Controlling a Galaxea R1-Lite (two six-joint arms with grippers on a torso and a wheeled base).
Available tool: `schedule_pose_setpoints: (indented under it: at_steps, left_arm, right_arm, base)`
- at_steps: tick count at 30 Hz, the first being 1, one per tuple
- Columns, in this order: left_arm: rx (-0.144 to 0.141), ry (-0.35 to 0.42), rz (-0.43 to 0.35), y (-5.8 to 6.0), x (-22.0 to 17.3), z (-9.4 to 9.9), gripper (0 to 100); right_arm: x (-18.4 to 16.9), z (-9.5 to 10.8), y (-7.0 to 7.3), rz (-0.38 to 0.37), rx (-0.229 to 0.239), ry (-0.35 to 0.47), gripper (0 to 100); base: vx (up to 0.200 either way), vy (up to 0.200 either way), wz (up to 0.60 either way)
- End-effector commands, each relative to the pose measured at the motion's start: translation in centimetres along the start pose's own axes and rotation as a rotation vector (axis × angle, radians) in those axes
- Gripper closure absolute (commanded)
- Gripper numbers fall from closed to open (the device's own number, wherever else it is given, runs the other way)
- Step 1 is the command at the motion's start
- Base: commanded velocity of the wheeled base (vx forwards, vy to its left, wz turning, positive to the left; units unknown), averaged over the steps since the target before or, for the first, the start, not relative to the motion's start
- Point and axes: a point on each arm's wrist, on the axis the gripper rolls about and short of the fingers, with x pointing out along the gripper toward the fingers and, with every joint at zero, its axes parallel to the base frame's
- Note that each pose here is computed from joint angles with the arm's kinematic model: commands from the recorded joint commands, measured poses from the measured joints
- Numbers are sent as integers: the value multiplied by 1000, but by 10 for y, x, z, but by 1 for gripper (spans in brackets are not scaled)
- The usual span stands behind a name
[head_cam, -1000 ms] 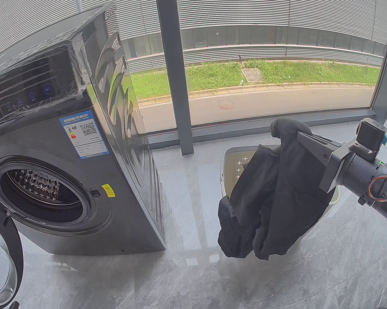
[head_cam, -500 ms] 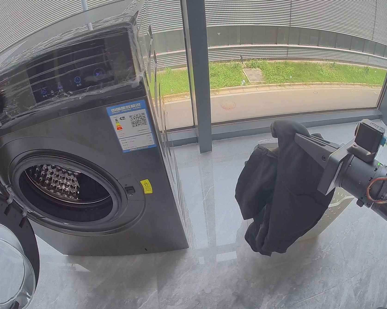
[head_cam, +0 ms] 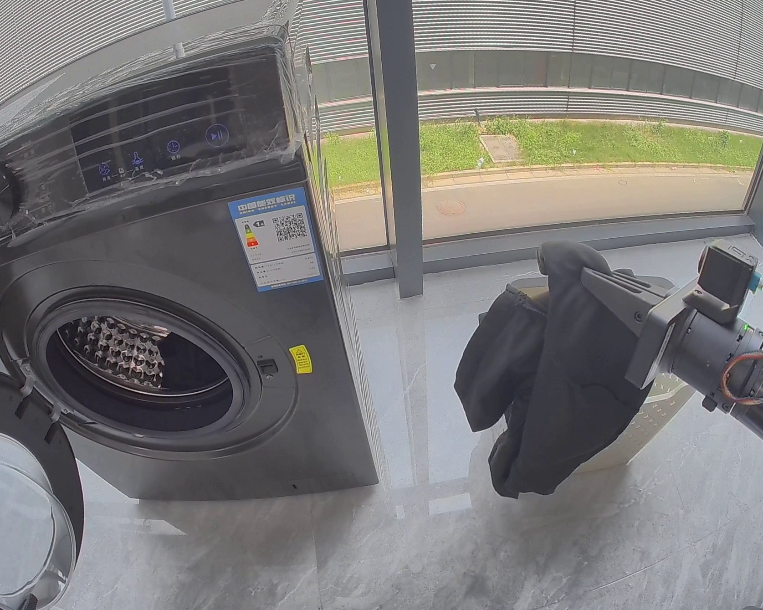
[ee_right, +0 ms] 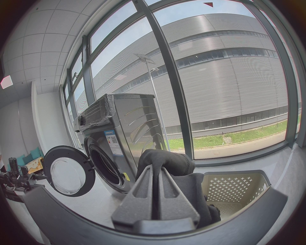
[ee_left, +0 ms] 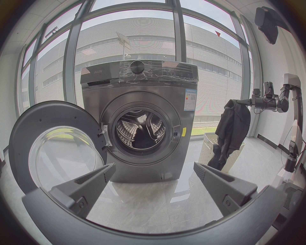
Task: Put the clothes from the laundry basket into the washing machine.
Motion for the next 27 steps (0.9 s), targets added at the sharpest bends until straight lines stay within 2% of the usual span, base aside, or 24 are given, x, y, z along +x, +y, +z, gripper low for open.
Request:
schedule_pose_setpoints:
  at_steps: [1, 5, 14, 27]
  left_arm:
    - [0, -2, 0, 0, 0, -5, 0]
    - [0, -2, 0, 0, 0, -5, 0]
    - [0, -1, 0, 0, 0, -5, 0]
    - [0, -2, 0, 0, 0, -5, 0]
  right_arm:
    - [0, -2, 0, 1, -1, 7, 100]
    - [0, -2, 1, 4, 0, 9, 100]
    - [-1, -5, 1, 4, -2, 20, 100]
    - [-2, -7, 1, 5, -3, 29, 100]
  base:
    - [-200, 0, 0]
    - [-200, 0, 0]
    - [0, 0, 0]
    - [0, 200, 0]
